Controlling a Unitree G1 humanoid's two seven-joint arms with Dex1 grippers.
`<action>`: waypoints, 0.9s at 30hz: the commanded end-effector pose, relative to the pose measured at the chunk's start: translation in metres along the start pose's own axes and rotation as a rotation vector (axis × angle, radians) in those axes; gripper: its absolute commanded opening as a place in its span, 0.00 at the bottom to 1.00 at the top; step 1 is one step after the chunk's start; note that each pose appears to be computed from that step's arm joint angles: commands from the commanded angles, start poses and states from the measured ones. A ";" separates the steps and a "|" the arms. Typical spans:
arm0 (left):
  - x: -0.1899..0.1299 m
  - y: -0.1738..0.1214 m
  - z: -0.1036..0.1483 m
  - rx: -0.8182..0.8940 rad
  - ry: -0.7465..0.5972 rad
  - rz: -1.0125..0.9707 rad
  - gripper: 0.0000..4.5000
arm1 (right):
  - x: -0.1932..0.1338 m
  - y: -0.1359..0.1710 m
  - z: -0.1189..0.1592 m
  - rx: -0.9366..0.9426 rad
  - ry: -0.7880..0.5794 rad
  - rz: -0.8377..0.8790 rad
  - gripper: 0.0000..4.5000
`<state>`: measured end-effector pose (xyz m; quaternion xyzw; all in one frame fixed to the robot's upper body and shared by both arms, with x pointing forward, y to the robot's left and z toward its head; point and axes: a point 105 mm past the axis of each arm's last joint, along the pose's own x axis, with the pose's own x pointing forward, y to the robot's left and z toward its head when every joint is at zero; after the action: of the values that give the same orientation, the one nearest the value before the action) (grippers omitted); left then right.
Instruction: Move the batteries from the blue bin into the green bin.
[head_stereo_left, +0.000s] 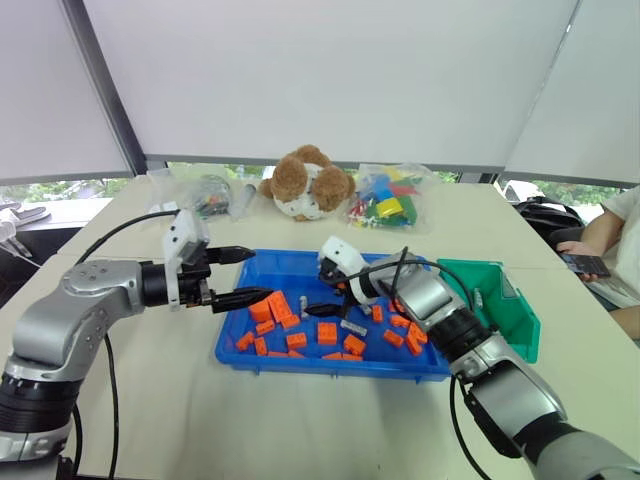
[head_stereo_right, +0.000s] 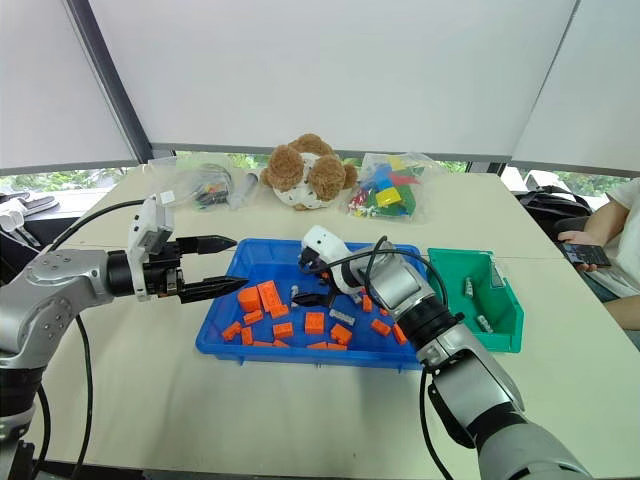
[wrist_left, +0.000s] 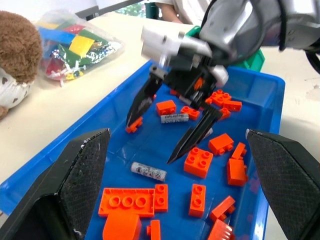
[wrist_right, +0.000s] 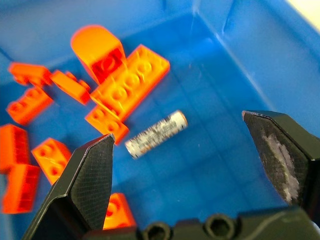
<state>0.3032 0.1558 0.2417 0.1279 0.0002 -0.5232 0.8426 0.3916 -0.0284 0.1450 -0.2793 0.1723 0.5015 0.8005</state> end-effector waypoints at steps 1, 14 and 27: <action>-0.004 -0.001 0.012 0.059 -0.010 0.010 1.00 | 0.007 0.005 0.005 -0.036 -0.032 0.038 0.99; -0.006 -0.003 0.015 0.061 -0.008 0.024 1.00 | 0.029 0.010 -0.012 -0.081 0.001 0.112 0.99; -0.005 -0.003 0.015 0.068 -0.004 0.028 1.00 | 0.035 -0.004 -0.025 0.006 0.059 0.091 0.99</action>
<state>0.3013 0.1551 0.2448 0.1398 0.0003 -0.5117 0.8477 0.4107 -0.0152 0.1169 -0.2738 0.1878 0.5364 0.7759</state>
